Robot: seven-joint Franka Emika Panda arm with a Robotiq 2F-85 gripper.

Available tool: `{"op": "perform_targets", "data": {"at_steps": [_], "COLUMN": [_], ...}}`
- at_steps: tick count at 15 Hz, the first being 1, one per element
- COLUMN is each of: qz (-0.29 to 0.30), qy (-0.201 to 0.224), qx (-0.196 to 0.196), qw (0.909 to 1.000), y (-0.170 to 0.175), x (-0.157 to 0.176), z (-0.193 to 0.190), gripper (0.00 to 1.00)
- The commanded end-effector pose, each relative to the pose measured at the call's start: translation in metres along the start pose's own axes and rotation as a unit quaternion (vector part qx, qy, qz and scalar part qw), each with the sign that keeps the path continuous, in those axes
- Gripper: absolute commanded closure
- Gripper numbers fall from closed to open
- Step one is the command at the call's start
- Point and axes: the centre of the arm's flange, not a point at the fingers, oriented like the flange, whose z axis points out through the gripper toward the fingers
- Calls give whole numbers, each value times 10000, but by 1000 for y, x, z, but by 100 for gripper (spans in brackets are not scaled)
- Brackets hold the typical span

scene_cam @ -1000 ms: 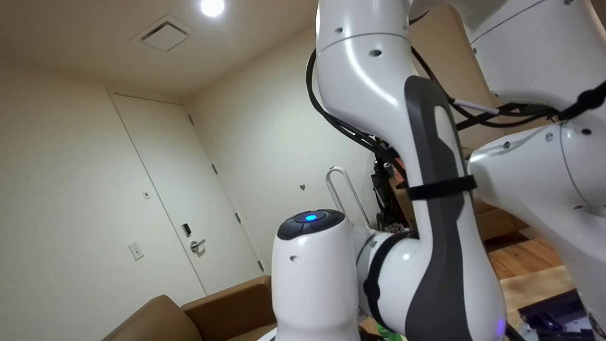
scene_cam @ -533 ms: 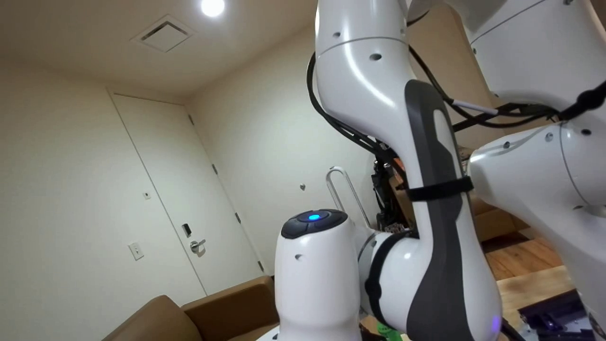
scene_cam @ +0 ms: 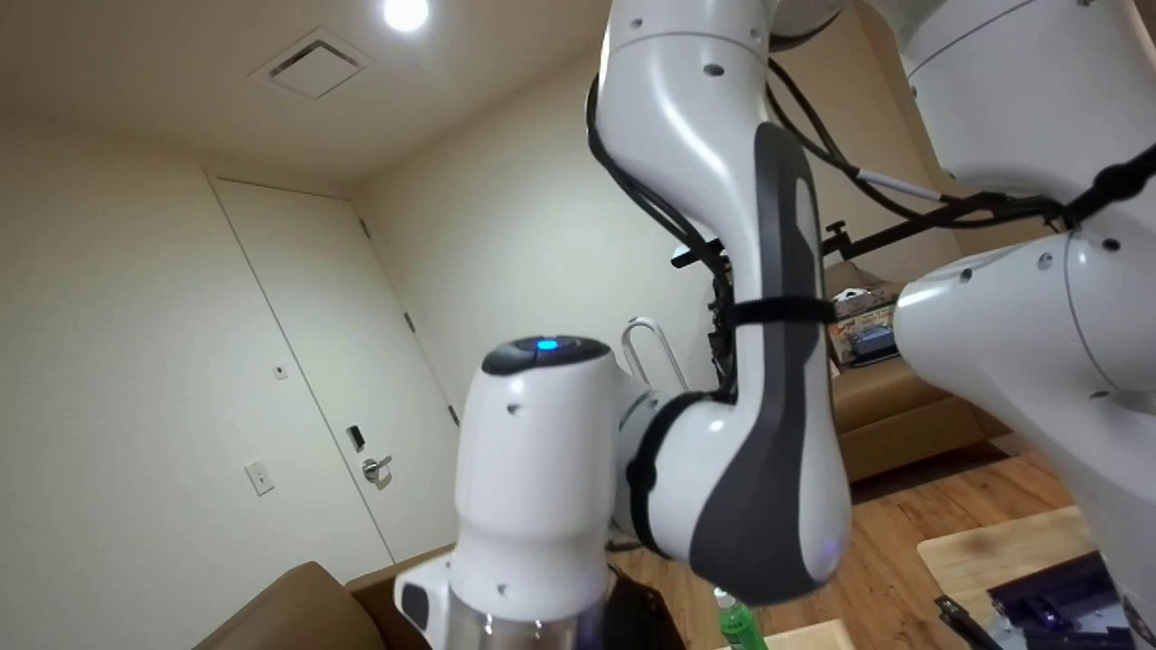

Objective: Remove three things from the carrier bag and put them on the table

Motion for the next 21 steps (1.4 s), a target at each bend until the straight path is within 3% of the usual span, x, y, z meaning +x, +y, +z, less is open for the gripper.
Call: {"op": "perform_targets", "data": {"at_steps": [1,3,4,6,10,14,18,19,20,21], "qz": [280,478,327,388,444,1140,1859,1813,1790,1819], "qy": [558,893,669,802,465,175,91,129,84,168], "qx": [-361,-438,-390,-363,-481,-173,77,13,114,72], "qw": [9974,9939,9965,9954,9968,9932,9825,9833,9838,9832], "y": [-5,1,8,9,9,22,43,45,36,40], "x": [6,9,30,30,28,49,59,58,57,58], "z": [-91,-129,-76,-91,-76,-141,-204,-208,-180,-195], "gripper": [93,94,94,93,94,94,94,94,93,93]}}
